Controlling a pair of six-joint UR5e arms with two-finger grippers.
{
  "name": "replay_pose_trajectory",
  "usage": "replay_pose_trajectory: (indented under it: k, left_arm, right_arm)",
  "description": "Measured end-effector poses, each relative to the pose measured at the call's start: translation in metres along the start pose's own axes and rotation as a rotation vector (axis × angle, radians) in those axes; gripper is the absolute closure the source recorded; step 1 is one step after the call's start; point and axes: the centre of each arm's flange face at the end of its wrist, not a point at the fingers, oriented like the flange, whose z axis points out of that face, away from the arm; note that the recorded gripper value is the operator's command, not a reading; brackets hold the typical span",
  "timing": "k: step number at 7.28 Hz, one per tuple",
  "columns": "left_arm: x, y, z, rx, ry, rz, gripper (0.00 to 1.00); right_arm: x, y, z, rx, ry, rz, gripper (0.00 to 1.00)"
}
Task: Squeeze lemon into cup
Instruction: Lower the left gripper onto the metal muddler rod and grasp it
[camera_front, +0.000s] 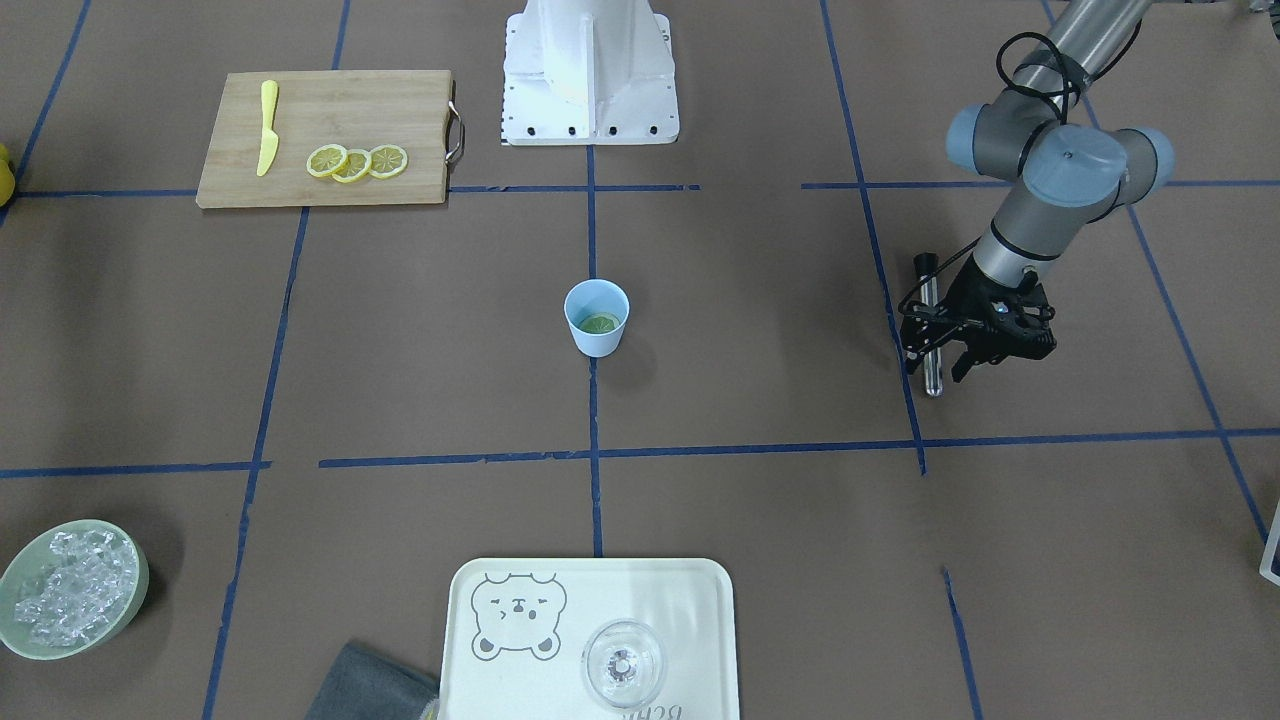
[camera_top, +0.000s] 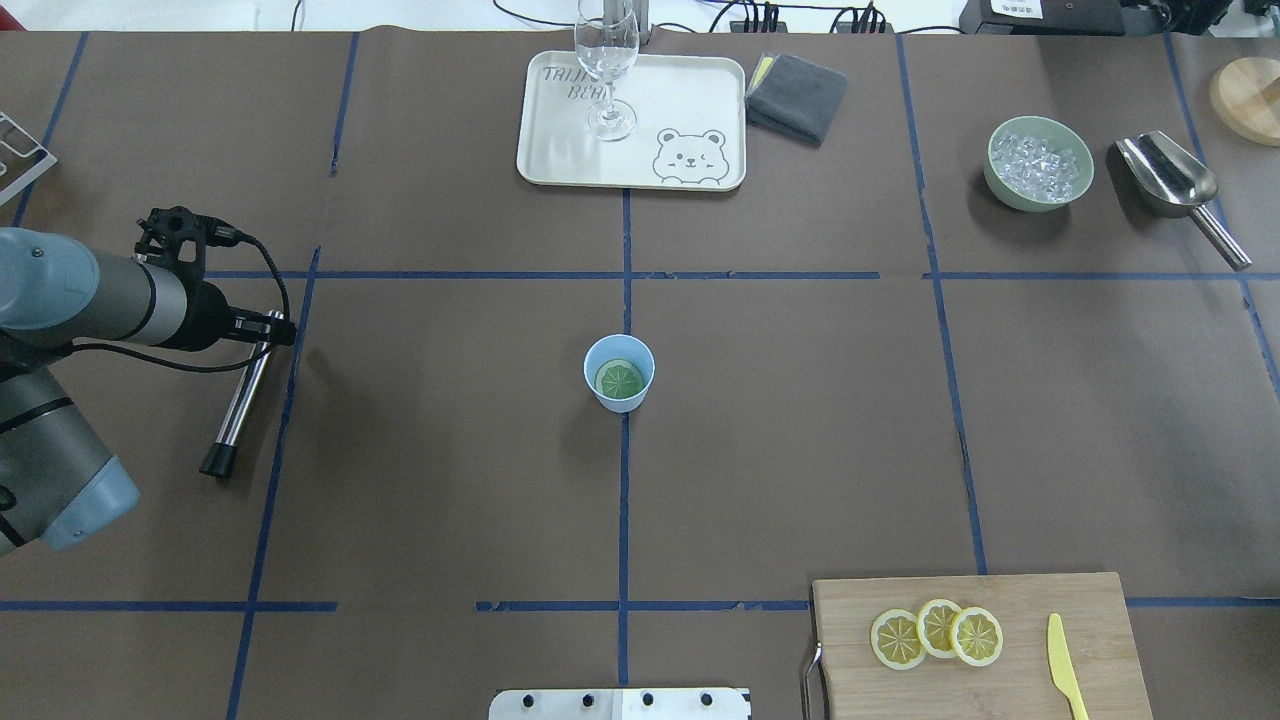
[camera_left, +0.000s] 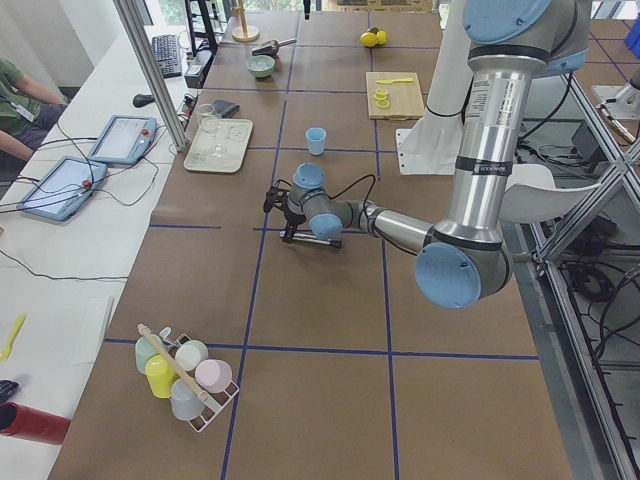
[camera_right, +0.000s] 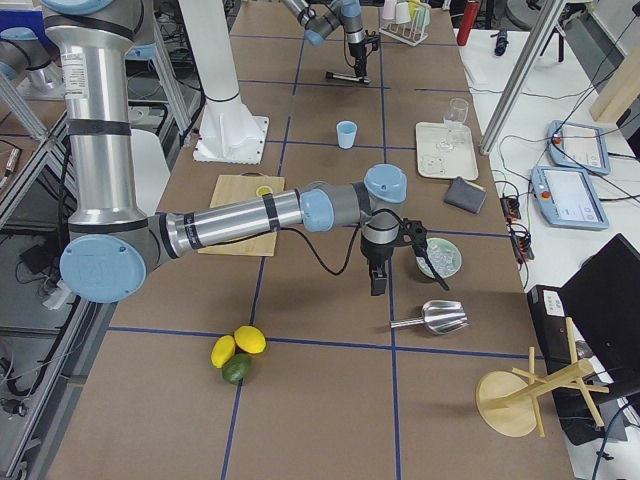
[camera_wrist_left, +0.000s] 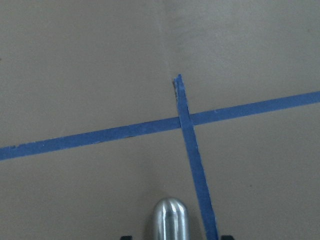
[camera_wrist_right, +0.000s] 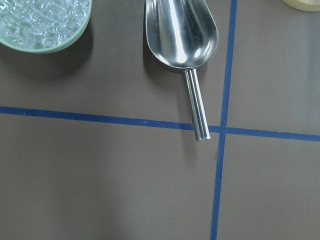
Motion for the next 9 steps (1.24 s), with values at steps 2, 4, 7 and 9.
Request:
replay_pose_trajectory:
  k: [2, 4, 7, 9]
  left_arm:
    - [-0.0005, 0.0008, 0.0006, -0.002, -0.002, -0.001, 0.89]
    - [-0.001, 0.001, 0.001, -0.002, -0.003, -0.001, 1.0]
    - [-0.0013, 0.0021, -0.0003, -0.003, -0.002, 0.001, 1.0]
    - [0.0027, 0.0016, -0.0088, 0.005, 0.01, 0.006, 1.0]
  right_arm:
    - [0.0, 0.0, -0.0001, 0.0, 0.0, 0.0, 0.0]
    - [0.0002, 0.0, -0.0009, 0.002, 0.0, 0.001, 0.0]
    - [0.001, 0.0, -0.0021, 0.004, -0.001, 0.002, 0.0]
    - [0.0017, 0.0, -0.0026, 0.005, -0.001, 0.004, 0.0]
